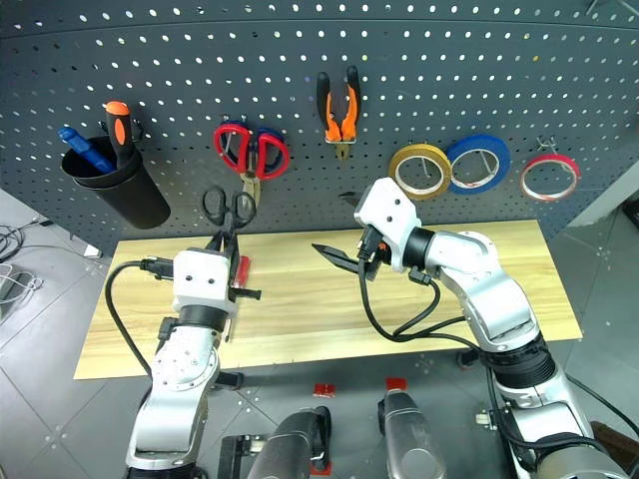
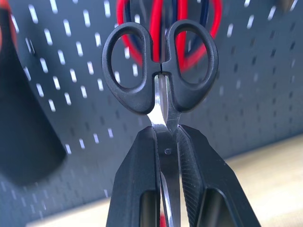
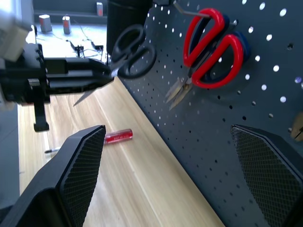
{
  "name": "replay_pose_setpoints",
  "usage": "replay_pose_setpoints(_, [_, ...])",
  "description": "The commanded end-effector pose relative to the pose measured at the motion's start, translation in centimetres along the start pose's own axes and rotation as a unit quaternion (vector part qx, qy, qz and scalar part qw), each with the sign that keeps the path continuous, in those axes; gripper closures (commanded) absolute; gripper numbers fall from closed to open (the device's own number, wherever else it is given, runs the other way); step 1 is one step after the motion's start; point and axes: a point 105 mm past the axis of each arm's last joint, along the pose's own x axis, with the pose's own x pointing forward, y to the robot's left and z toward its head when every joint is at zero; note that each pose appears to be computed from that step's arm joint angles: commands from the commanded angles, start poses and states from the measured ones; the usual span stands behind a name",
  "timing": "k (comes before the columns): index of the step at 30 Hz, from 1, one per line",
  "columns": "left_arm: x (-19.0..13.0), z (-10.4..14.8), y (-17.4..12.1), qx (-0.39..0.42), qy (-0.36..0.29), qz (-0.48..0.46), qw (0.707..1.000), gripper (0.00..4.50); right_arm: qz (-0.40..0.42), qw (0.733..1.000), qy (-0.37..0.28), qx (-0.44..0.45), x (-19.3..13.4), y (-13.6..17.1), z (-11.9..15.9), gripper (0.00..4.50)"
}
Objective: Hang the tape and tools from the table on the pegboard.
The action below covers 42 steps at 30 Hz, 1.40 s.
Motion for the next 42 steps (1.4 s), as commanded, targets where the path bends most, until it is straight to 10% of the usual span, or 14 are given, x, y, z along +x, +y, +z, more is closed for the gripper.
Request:
replay_pose_setpoints(1, [0.5, 3.1, 1.2, 0.019, -0.062, 0.015, 0.998, 4.23, -0.026, 0.999, -0.023, -0.015, -0.2, -1.2, 1.4, 0.00])
replay_pose_setpoints(30, [4.9, 1.0, -0.1, 0.044, -0.027, -0.031, 0.998, 4.23, 0.008, 0.996, -0.086, 0.021, 2.0, -0.5, 4.5, 0.00])
replay_pose_setpoints(42, [3.1, -5.7, 0.0, -0.086, 0.151, -0.042, 0.984, 0.65, 0.011, 0.997, -0.011, 0.076, 1.8, 0.7, 1.3, 0.00])
